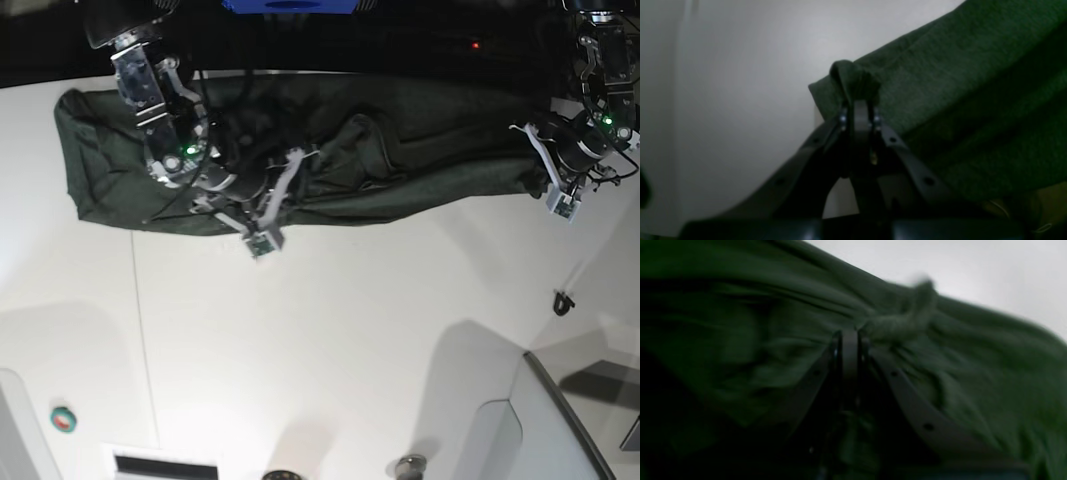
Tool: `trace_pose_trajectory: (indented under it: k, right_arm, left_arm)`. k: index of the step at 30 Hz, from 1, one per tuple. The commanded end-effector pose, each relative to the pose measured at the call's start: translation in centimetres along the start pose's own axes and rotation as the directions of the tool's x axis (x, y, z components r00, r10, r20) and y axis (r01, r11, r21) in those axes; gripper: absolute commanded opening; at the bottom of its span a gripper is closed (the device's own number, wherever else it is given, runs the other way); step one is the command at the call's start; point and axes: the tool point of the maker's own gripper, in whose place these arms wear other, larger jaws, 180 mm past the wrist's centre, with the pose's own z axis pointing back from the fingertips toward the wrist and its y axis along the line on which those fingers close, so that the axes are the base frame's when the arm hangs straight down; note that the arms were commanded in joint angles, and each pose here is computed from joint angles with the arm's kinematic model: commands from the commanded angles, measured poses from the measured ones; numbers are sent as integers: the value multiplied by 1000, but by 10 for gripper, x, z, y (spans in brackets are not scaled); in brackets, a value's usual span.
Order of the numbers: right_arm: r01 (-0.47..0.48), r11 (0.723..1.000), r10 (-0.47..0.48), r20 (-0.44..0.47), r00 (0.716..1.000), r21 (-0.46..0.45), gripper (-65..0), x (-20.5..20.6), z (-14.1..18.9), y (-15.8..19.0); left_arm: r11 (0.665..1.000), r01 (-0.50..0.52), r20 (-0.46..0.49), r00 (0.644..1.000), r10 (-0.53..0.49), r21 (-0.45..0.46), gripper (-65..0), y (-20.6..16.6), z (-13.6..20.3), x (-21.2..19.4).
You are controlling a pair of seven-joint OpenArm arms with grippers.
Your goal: Layout the t-shirt on the table in an organized manner, then fold the t-shirt properly
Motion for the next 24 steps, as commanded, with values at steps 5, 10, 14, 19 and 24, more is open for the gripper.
trace_pose_trajectory:
  k: [5,10,14,19,24]
  right_arm:
    - [-100,983,90,73,993,155,-645,30,-8,74]
    - [-152,955,135,83,987,254,-645,42,-19,128]
    - [-229,926,206,107,973,300,-645,48,-25,157]
    - [-341,877,307,152,940,338,-645,52,-24,183]
    - [-463,810,419,199,886,359,-644,60,-20,209]
  left_arm:
    - [1000,10,34,999,-10,21,-650,9,4,11]
    - [1000,10,34,999,-10,21,-650,9,4,11]
    - [1000,12,33,999,-13,23,-650,10,5,11]
    - [1000,13,33,999,-14,24,-650,11,5,11]
    - [999,19,48,999,-20,27,-650,10,7,17]
